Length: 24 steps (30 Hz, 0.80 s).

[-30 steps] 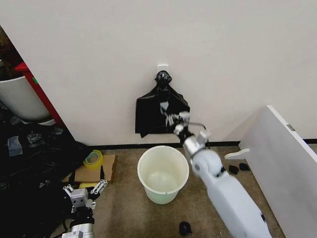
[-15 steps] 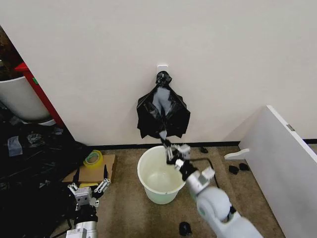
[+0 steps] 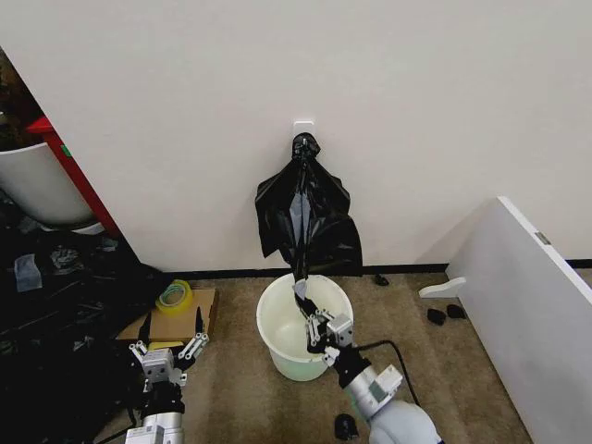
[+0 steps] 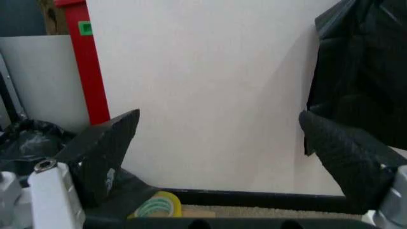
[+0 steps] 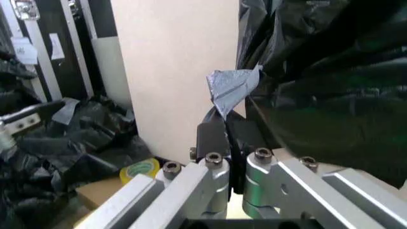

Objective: Place the garbage bag over the trash bin.

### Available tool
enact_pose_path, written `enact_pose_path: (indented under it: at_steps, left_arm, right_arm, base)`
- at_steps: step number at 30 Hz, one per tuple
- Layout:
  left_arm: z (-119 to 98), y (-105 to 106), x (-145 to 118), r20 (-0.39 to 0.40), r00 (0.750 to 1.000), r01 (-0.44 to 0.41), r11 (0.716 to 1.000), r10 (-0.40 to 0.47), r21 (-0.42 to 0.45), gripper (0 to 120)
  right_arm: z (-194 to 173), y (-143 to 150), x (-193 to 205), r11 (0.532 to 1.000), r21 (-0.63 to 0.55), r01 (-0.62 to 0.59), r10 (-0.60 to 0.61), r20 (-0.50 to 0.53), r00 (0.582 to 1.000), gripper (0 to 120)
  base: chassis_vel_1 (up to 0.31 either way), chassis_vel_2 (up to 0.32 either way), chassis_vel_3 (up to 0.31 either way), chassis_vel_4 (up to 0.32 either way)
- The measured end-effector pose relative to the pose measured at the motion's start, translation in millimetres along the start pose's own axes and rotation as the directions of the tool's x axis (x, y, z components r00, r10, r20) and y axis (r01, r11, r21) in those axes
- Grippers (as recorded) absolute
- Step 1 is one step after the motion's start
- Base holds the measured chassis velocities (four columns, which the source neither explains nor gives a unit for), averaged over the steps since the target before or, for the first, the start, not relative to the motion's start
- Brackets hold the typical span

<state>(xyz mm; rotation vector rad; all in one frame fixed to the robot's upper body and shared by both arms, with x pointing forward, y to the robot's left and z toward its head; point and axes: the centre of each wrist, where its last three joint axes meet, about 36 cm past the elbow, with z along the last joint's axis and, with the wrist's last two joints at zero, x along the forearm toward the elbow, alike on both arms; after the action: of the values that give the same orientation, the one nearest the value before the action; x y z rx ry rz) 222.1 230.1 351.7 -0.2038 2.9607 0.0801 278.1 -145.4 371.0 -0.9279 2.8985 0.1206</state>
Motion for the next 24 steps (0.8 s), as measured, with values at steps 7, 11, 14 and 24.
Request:
enact_pose_path:
  at_steps: [7, 11, 14, 24]
  left_arm:
    - [1, 1, 0, 0.000, 1.000, -0.002, 1.000, 0.002, -0.003, 99]
    - [0, 5, -1, 0.001, 1.000, -0.003, 1.000, 0.003, -0.007, 99]
    - [1, 5, -2, 0.001, 1.000, -0.003, 1.000, 0.003, -0.006, 99]
    - [3, 1, -1, -0.004, 1.000, -0.004, 1.000, 0.004, 0.002, 99]
  right_arm:
    - [2, -2, 13, 0.997, 0.058, 0.051, -0.050, -0.008, 0.999, 0]
    - [5, -3, 23, 0.985, 0.121, 0.125, -0.126, -0.007, 0.992, 0]
    - [8, -4, 26, 0.979, 0.140, 0.150, -0.150, -0.008, 0.989, 0]
    - [14, -14, 30, 0.968, 0.178, 0.177, -0.180, 0.001, 0.984, 0]
  base:
    - [0.000, 0.000, 0.000, 0.000]
    - [0.000, 0.000, 0.000, 0.000]
    - [0.000, 0.000, 0.000, 0.000]
    - [0.000, 0.000, 0.000, 0.000]
